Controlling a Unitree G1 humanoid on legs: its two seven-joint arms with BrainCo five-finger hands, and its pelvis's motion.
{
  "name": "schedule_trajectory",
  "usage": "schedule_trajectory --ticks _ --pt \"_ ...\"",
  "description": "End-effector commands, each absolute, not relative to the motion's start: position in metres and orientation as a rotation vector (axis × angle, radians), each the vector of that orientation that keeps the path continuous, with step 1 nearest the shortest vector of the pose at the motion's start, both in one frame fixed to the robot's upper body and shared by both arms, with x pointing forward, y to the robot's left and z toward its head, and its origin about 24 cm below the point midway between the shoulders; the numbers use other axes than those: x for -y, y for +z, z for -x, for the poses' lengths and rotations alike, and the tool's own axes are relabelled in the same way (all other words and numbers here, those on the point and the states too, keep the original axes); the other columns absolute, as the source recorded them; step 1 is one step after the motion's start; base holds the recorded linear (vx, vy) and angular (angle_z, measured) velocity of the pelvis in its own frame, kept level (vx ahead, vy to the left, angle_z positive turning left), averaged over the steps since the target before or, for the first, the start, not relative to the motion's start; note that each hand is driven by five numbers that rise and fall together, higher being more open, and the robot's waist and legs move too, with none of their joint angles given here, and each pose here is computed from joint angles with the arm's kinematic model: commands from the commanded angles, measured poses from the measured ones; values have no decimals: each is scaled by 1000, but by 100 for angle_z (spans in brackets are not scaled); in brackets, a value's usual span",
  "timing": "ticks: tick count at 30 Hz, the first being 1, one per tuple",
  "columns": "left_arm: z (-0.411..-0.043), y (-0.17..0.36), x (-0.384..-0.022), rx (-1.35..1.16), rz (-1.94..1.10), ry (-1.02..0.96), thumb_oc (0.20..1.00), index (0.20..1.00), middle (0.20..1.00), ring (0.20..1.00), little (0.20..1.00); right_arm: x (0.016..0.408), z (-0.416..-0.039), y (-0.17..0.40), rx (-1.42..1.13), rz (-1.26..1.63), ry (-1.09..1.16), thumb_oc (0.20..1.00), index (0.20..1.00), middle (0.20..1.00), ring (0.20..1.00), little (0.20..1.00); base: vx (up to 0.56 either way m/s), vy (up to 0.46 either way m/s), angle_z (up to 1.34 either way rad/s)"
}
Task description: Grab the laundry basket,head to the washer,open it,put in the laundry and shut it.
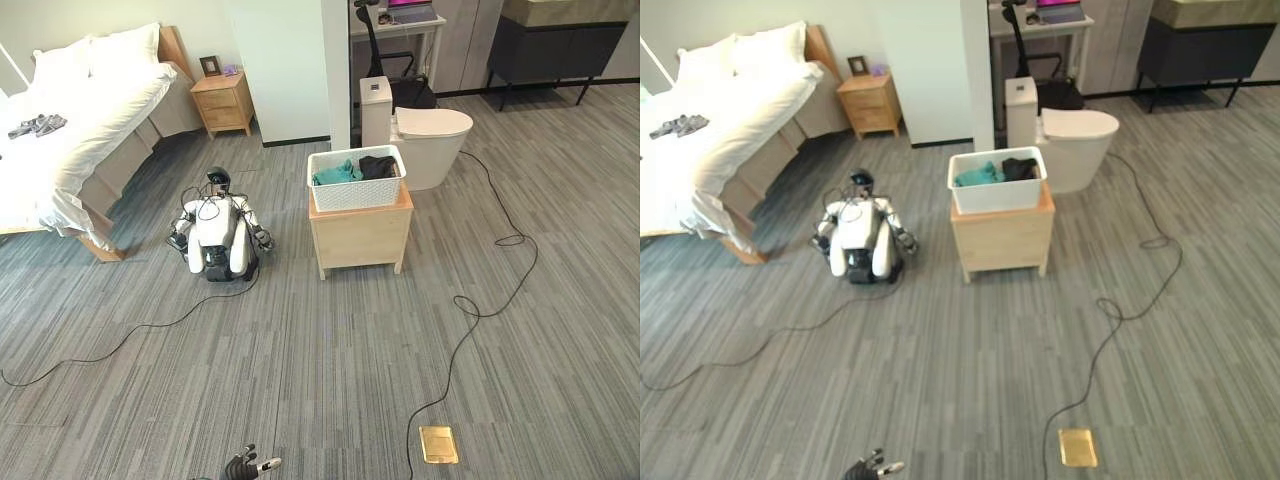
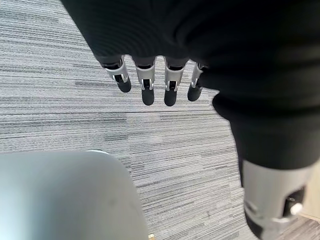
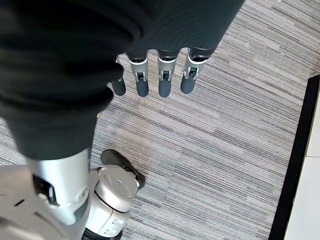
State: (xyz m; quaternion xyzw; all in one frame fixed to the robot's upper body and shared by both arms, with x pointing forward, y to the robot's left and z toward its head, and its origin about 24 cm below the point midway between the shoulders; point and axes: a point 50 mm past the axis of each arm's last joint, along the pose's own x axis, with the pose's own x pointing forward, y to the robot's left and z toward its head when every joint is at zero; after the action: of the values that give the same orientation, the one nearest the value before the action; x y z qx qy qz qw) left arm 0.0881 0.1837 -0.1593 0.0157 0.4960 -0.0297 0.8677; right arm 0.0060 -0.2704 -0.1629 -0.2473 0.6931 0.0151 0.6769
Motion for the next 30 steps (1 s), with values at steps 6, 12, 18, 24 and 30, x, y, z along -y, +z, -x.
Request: schedule_trajectory --ticks 6,12,18,24,30 --pt "-107 -152 -184 -949 -23 -65 1000 1000 1000 1000 1000 274 -3 -161 -1612 619 59 1000 1000 1000 1000 1000 0 0 0" --pt "-105 -151 -184 -950 -19 -65 1000 1000 1000 1000 1000 276 -2 -161 -1619 616 53 1000 1000 1000 1000 1000 0 0 0" --pt "-92 -159 -194 -1024 -40 -23 1000 1000 1000 1000 1000 264 -22 -164 -1520 590 56 1000 1000 1000 1000 1000 5 -15 -1" --pt "-86 -165 -197 -1088 -47 34 1000 1000 1000 1000 1000 259 -8 -166 -1549 583 69 1000 1000 1000 1000 1000 8 -37 -1" --pt "-85 -165 -200 -1093 -39 55 1000 1000 1000 1000 1000 260 -4 -166 -1560 575 66 1000 1000 1000 1000 1000 8 -44 0"
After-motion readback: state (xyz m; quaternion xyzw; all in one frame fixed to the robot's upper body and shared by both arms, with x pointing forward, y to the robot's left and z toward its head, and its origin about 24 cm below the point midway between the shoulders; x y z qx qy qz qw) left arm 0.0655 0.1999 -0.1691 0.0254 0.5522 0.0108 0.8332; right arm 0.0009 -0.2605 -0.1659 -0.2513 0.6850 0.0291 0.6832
